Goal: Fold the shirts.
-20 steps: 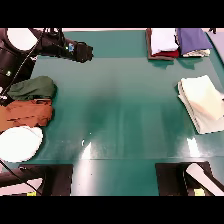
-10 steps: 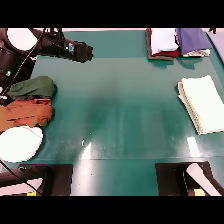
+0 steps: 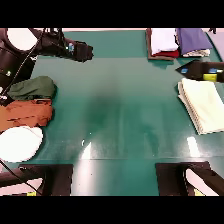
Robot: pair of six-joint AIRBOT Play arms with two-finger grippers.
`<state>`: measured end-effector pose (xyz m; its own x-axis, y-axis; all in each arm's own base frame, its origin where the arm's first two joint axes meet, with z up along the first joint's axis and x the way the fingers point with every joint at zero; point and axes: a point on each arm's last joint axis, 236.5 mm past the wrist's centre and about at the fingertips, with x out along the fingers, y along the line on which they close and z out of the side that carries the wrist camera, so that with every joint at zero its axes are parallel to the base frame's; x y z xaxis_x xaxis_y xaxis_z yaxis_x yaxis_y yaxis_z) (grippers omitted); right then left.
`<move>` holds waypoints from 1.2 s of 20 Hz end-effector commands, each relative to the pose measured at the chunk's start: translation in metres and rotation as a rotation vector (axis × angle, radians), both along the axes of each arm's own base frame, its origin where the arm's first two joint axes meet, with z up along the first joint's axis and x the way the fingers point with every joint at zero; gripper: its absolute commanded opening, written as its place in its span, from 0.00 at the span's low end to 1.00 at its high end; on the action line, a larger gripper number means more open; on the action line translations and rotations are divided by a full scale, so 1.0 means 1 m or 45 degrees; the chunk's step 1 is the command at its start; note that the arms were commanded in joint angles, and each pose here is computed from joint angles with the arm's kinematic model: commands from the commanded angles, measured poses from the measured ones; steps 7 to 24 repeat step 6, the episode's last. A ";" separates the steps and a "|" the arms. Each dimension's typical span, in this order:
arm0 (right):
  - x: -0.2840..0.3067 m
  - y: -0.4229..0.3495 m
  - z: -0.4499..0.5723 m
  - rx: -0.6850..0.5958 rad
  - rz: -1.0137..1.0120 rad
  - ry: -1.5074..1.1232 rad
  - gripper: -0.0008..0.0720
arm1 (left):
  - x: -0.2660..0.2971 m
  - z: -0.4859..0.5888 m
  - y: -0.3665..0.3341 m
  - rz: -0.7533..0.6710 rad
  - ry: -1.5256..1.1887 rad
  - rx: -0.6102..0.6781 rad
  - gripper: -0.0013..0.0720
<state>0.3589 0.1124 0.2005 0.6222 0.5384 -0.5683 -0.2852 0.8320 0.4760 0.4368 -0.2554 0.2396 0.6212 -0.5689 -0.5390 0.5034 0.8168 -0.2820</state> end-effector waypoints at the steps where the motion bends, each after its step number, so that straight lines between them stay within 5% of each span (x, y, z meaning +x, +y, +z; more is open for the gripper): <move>1: -0.015 0.053 -0.001 -0.096 0.202 -0.069 0.04 | 0.011 0.014 0.000 0.031 -0.076 -0.044 0.05; 24: -0.021 0.063 -0.005 -0.127 0.249 -0.072 0.04 | 0.016 0.021 0.000 0.046 -0.114 -0.065 0.05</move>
